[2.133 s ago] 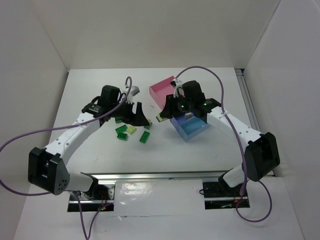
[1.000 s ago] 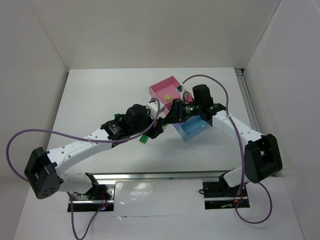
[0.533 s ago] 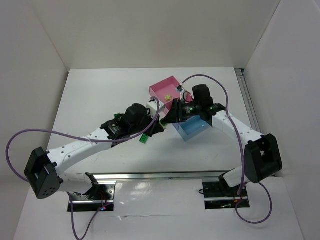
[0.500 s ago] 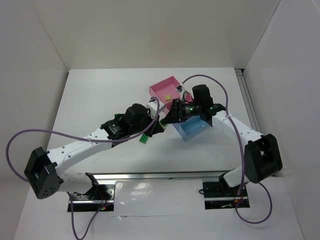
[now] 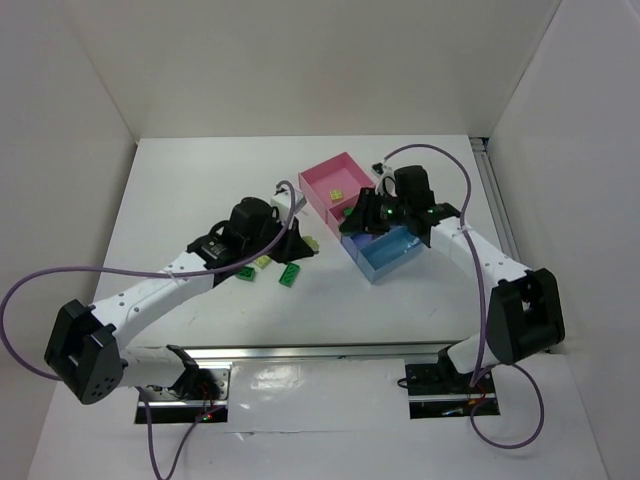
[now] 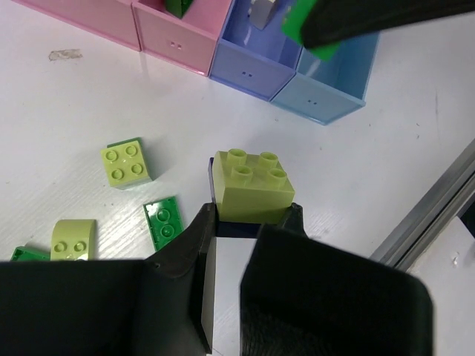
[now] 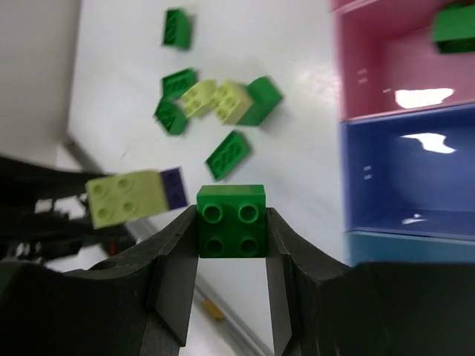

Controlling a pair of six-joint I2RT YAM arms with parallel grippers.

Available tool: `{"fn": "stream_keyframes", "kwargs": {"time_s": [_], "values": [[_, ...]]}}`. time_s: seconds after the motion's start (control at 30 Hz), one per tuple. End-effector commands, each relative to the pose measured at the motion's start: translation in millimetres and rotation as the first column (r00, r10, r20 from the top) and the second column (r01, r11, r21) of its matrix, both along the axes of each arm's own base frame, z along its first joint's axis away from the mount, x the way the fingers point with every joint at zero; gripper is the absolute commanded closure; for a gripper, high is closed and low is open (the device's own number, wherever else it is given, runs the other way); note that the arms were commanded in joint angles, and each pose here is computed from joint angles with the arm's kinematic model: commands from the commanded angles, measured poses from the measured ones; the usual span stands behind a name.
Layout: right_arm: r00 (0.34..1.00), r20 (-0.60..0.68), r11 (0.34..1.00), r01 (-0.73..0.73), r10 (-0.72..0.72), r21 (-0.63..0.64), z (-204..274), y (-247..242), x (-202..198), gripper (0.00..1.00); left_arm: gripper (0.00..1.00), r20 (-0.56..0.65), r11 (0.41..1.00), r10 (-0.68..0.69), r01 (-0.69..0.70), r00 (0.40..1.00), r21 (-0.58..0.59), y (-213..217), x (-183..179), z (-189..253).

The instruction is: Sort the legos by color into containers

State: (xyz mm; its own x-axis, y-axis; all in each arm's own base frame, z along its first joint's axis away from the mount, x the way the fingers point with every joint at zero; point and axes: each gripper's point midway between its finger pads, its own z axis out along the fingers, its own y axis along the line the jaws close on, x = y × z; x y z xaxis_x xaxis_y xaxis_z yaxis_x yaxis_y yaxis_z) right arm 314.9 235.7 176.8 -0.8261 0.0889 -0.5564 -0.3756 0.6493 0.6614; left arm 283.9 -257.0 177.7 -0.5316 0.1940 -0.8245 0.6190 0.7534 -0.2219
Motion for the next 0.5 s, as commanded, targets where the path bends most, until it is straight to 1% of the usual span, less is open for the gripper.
{"fn": "stream_keyframes", "kwargs": {"time_s": [0.0,0.07,0.13,0.2,0.27,0.3,0.37,0.4,0.43,0.47], "values": [[0.973,0.099,0.967,0.221,-0.209,-0.129,9.3,-26.1,43.5,0.73,1.0,0.025,0.995,-0.025,0.028,0.999,-0.095,-7.3,-1.5,27.2],[0.96,0.091,0.939,0.278,-0.265,-0.201,-4.6,-34.2,54.1,0.73,1.0,0.022,0.995,-0.012,0.014,1.0,-0.099,-2.0,3.0,27.5],[0.944,0.115,0.913,0.327,-0.308,-0.242,-6.6,-38.7,66.7,0.73,1.0,0.016,0.992,-0.025,0.026,1.0,-0.123,-3.6,2.8,33.2],[0.948,0.117,0.905,0.319,-0.297,-0.281,-15.5,-34.4,77.0,0.69,1.0,-0.013,0.992,-0.039,0.037,0.999,-0.123,-4.5,4.2,31.3],[0.944,0.13,0.887,0.33,-0.303,-0.324,-23.8,-38.7,86.3,0.68,1.0,-0.032,0.99,-0.051,0.046,0.998,-0.132,-1.4,3.3,30.0],[0.945,0.12,0.885,0.326,-0.303,-0.332,-29.5,-36.5,91.9,0.68,1.0,-0.042,0.99,-0.059,0.053,0.997,-0.131,-2.8,2.8,27.0],[0.947,0.146,0.887,0.32,-0.287,-0.332,-30.9,-33.0,103.0,0.65,1.0,-0.045,0.988,-0.061,0.054,0.997,-0.148,-2.9,3.8,29.4],[0.949,0.133,0.885,0.315,-0.286,-0.342,-39.1,-30.9,108.3,0.63,1.0,-0.049,0.985,-0.077,0.069,0.996,-0.155,-4.8,1.3,30.1],[0.943,0.161,0.879,0.33,-0.291,-0.343,-32.5,-30.7,118.2,0.59,1.0,-0.053,0.983,-0.095,0.085,0.994,-0.164,-6.8,-1.5,30.8],[0.936,0.174,0.867,0.351,-0.308,-0.355,-32.9,-33.6,123.9,0.47,1.0,-0.061,0.984,-0.098,0.087,0.993,-0.157,-5.6,0.9,26.1]]}}
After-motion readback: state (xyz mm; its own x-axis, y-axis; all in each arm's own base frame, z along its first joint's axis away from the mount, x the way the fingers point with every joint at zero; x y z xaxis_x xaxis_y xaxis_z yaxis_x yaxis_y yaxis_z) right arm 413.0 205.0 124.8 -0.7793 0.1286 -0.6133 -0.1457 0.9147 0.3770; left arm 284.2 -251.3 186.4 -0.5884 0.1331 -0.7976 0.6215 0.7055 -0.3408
